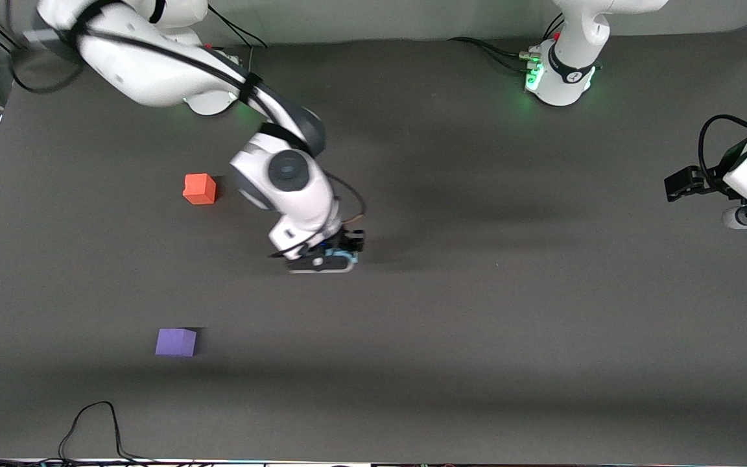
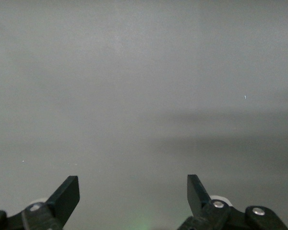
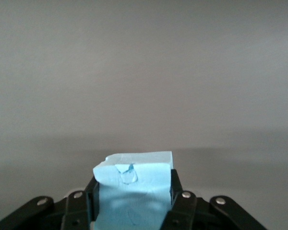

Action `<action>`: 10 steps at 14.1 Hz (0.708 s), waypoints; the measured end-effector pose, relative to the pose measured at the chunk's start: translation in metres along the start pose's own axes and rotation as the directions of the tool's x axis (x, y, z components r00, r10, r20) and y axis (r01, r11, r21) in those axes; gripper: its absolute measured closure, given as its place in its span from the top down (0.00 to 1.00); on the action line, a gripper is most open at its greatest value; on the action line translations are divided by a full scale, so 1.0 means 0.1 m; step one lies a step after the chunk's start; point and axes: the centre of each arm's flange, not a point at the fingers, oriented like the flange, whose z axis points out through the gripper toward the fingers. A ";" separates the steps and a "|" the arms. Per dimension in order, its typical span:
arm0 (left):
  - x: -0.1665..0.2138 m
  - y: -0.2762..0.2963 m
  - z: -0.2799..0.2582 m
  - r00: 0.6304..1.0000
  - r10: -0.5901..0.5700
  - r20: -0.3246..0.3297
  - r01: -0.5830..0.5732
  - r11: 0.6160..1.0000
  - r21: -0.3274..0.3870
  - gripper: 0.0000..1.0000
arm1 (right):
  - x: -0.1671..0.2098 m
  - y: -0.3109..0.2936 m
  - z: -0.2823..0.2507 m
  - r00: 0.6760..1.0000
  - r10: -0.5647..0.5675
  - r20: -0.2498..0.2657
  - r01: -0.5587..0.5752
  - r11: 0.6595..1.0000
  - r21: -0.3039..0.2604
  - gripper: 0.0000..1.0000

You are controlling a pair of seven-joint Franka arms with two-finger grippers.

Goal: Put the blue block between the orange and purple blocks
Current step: 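Carry the blue cube with the right gripper between orange and purple cubes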

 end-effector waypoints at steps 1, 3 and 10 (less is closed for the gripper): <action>0.00 0.00 0.00 1.000 0.000 0.001 0.000 1.000 0.000 1.00 | 0.09 0.33 -0.18 1.000 -0.002 0.002 0.002 1.000 -0.012 0.56; 0.00 0.00 0.00 1.000 0.000 0.002 0.000 1.000 0.000 1.00 | 0.15 1.06 -0.35 1.000 0.006 0.012 -0.005 0.999 -0.052 0.56; 0.00 -0.01 0.00 1.000 -0.001 0.004 0.001 1.000 0.000 1.00 | -0.12 3.09 0.36 1.000 0.024 0.002 -0.024 0.994 -0.104 0.56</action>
